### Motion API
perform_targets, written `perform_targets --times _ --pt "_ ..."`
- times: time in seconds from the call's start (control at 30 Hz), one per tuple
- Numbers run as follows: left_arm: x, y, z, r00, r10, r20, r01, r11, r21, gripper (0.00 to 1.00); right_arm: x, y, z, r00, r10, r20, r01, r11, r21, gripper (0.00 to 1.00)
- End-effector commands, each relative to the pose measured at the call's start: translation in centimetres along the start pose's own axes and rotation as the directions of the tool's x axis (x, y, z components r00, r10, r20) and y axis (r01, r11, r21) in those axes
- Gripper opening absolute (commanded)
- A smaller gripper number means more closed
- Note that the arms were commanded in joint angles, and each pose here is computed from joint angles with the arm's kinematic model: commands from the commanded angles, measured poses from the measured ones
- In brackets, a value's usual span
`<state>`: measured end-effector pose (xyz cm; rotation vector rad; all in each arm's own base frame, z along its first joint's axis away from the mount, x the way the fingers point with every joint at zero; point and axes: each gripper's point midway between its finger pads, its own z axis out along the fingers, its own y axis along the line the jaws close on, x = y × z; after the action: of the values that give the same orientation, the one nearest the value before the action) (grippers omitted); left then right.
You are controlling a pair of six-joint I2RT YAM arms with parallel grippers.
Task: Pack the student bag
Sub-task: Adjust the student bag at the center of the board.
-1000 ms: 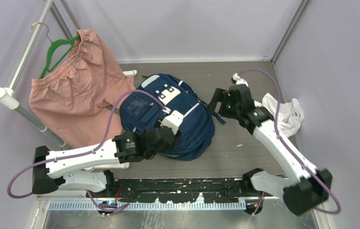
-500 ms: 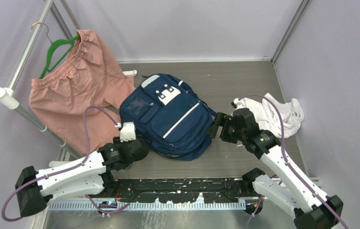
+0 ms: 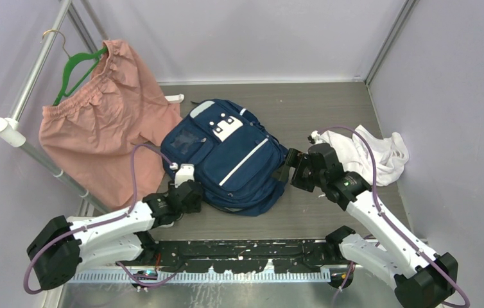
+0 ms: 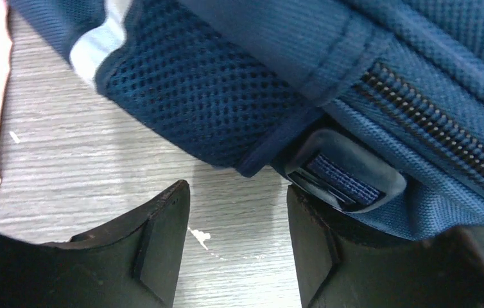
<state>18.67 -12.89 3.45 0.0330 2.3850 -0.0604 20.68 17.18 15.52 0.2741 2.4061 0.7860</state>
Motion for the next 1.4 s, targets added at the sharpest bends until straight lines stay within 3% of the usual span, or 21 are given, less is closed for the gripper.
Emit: perform_targets --times 0.0,0.23,0.33,0.47,0.57,0.6,0.73,0.93,1.0,1.33,1.37 --pt "-2.6 -2.6 0.6 0.994 0.003 0.108 -0.014 0.994 0.107 0.58 -1.1 1.2 -0.6 0.999 0.01 0.053 -0.007 0.999 -0.044 0.85" --pt "-4.0 -2.2 1.8 0.986 0.0 0.166 -0.009 0.999 0.052 0.57 -1.5 1.5 -0.4 0.998 0.026 0.063 -0.023 0.999 -0.049 0.85" --pt "-4.5 -1.9 2.4 0.986 0.011 0.165 -0.011 1.0 0.0 0.48 -2.0 1.9 -0.8 0.996 0.024 0.081 -0.02 0.998 -0.058 0.85" --pt "-4.4 -2.0 2.8 0.989 0.018 0.146 -0.015 1.0 -0.019 0.29 -2.1 1.6 -1.3 0.996 0.011 0.086 -0.008 0.999 -0.036 0.85" --pt "-3.9 -2.1 2.6 0.993 0.007 0.117 -0.006 1.0 -0.012 0.03 -2.1 1.3 -1.5 0.996 0.01 0.093 -0.007 1.0 -0.028 0.86" --pt "-3.6 -2.2 2.5 0.996 0.016 0.091 -0.015 1.0 -0.004 0.0 -2.0 1.2 -1.5 0.996 0.011 0.094 -0.008 1.0 -0.028 0.86" --pt "-2.0 -3.6 1.6 0.999 0.038 -0.032 -0.036 0.997 0.067 0.0 -1.9 1.1 -1.4 0.995 0.02 0.096 -0.018 1.0 -0.026 0.86" --pt "-0.2 -8.2 -0.7 0.986 -0.062 -0.158 0.103 0.957 0.272 0.0 -1.8 1.3 -0.8 0.995 0.042 0.088 -0.039 0.999 -0.039 0.86" --pt "0.3 -9.8 -1.6 0.982 -0.043 -0.186 0.101 0.943 0.318 0.0 -1.9 1.3 -0.7 0.995 0.042 0.085 -0.039 0.999 -0.038 0.86" --pt "1.0 -19.2 -4.7 0.988 0.1 -0.116 -0.029 0.864 0.502 0.0 -1.9 0.9 -0.7 0.995 0.048 0.091 -0.046 0.999 -0.015 0.86" --pt "1.1 -20.4 -4.7 0.984 0.13 -0.12 -0.049 0.853 0.519 0.05 -2.1 0.9 -1.1 0.995 0.029 0.096 -0.029 1.0 -0.01 0.86"
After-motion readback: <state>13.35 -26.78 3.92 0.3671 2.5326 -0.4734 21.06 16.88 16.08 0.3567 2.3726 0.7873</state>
